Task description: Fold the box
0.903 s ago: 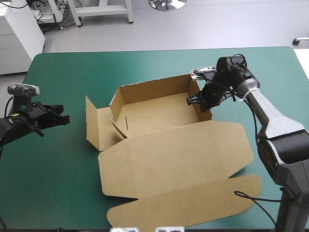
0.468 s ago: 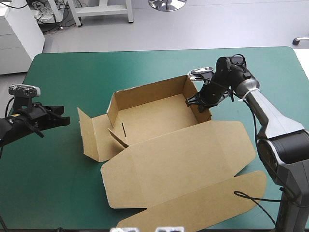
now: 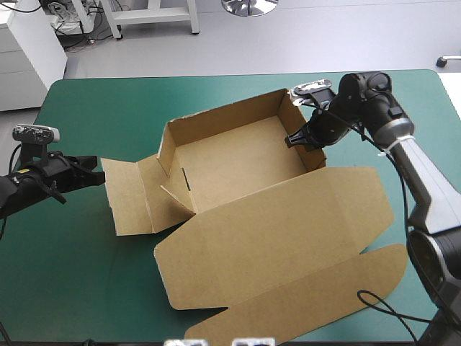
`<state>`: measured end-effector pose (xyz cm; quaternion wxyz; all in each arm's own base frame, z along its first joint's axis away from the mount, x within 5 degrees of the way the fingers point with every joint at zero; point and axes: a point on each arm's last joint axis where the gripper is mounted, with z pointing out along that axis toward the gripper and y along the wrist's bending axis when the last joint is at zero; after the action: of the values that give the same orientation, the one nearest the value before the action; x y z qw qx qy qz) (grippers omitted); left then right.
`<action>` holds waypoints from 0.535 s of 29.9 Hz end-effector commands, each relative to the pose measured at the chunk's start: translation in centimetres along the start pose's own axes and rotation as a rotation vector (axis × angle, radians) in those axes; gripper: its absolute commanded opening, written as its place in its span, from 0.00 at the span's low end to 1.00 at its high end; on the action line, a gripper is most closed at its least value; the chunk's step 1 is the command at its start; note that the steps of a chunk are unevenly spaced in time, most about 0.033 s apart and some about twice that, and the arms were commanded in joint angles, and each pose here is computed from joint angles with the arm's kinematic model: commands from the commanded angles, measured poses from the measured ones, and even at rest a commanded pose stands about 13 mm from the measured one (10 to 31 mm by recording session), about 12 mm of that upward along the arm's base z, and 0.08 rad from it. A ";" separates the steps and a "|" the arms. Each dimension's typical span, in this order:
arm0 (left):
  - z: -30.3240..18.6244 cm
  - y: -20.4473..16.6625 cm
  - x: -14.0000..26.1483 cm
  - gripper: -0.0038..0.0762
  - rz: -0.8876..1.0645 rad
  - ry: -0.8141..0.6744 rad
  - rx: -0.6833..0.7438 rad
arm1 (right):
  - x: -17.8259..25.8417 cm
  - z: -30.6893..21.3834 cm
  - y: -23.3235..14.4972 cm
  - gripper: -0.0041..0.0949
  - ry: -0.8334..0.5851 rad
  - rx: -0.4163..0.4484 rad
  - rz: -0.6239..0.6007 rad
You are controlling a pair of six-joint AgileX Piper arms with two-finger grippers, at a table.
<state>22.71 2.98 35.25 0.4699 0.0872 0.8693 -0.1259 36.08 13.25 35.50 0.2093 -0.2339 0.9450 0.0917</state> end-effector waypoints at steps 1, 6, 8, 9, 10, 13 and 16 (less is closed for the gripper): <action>-0.9 -0.8 -1.9 0.04 -0.075 -0.138 0.039 | 0.9 -7.2 0.9 0.02 -0.151 0.028 -0.027; -1.2 -0.8 -2.4 0.04 -0.071 -0.162 0.036 | 2.0 -10.7 0.3 0.02 -0.231 0.056 -0.002; -1.2 -0.7 -2.5 0.04 -0.074 -0.171 0.027 | 2.6 -12.0 0.0 0.02 -0.261 0.072 0.012; -1.2 -0.7 -2.5 0.04 -0.074 -0.173 0.025 | 2.8 -12.6 0.0 0.02 -0.274 0.076 0.012; -1.1 -0.7 -2.5 0.03 -0.072 -0.169 0.023 | 3.0 -13.1 0.0 0.02 -0.286 0.081 0.014; -1.0 -0.4 -2.4 0.04 -0.080 -0.162 0.024 | 3.4 -14.1 0.1 0.02 -0.310 0.087 0.012; -1.1 0.2 -2.3 0.04 -0.106 -0.164 0.004 | 3.7 -14.8 0.3 0.02 -0.325 0.091 0.003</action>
<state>23.19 3.01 35.98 0.4959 0.0555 0.8523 -0.1569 29.84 8.43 44.64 0.3359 -0.2027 0.9169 0.0731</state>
